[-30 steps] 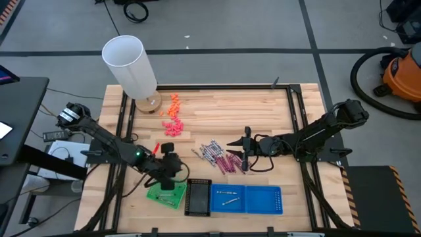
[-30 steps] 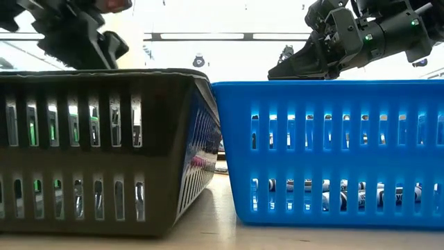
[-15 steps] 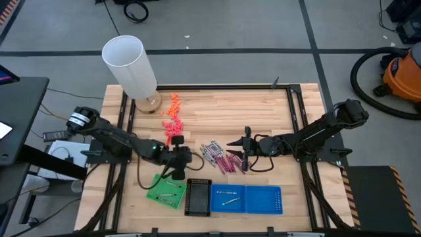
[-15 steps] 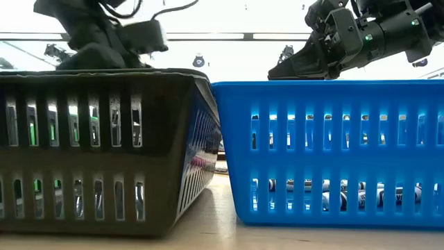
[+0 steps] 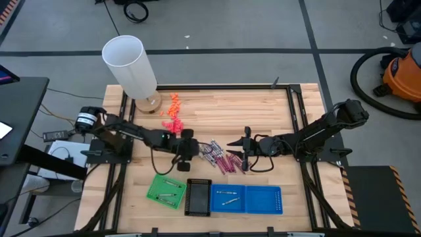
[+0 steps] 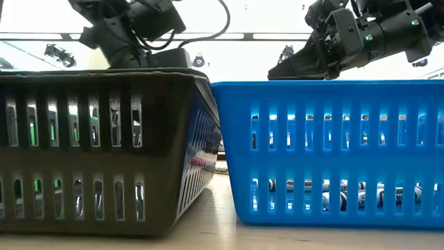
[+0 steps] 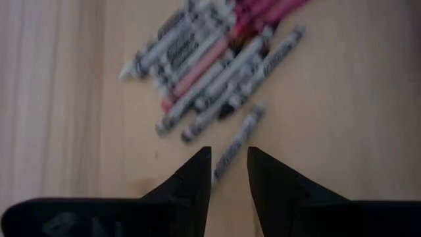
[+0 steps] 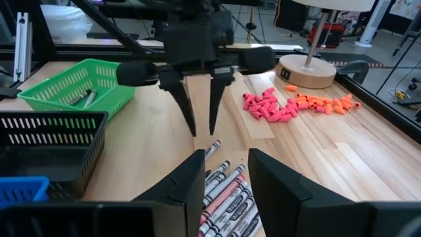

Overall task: Sort crayons
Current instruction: Put the black crayon into the green bin

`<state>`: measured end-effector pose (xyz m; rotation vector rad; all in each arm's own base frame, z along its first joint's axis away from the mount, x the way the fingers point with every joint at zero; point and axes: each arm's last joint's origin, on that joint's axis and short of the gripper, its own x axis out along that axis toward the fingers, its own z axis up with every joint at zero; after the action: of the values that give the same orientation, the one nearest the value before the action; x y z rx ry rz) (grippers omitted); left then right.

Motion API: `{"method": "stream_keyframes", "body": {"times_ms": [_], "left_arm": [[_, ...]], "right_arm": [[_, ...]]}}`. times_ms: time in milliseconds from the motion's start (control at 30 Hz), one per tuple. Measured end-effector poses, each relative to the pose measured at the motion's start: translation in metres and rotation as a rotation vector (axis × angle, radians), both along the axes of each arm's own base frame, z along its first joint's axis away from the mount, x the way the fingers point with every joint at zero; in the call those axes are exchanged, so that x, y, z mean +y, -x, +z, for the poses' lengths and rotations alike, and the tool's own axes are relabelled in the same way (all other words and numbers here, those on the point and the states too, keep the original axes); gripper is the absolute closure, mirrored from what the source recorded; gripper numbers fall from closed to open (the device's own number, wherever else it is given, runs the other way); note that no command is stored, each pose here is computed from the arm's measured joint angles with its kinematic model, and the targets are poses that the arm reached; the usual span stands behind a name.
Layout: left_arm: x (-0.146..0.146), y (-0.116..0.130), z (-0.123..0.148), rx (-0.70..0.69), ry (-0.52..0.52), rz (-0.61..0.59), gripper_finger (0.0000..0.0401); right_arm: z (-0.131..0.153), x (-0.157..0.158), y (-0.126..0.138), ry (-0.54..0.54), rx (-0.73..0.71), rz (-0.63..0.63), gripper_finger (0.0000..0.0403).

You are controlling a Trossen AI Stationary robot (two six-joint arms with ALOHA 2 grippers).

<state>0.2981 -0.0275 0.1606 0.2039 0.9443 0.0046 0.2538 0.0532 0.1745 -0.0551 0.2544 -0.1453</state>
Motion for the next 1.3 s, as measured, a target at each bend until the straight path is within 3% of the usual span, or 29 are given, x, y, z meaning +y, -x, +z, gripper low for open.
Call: {"method": "stream_keyframes", "body": {"times_ms": [300,633,967,1300], "left_arm": [[0.011,-0.01,-0.013,-0.006,-0.009,-0.122,0.0292],[0.023,-0.014,-0.038,0.088,0.068,-0.111,0.0299],[0.021,-0.01,-0.036,0.113,0.094,-0.107,0.0389],[0.007,0.01,-0.018,0.19,0.172,-0.124,0.0378]], "right_arm": [[-0.001,0.0,0.0,0.003,0.011,0.001,0.0276],[-0.002,0.0,0.0,0.001,0.014,0.001,0.0276],[0.0,0.001,0.0,0.004,0.003,0.004,0.0276],[-0.001,0.001,0.0,0.001,0.004,0.005,0.0276]]}}
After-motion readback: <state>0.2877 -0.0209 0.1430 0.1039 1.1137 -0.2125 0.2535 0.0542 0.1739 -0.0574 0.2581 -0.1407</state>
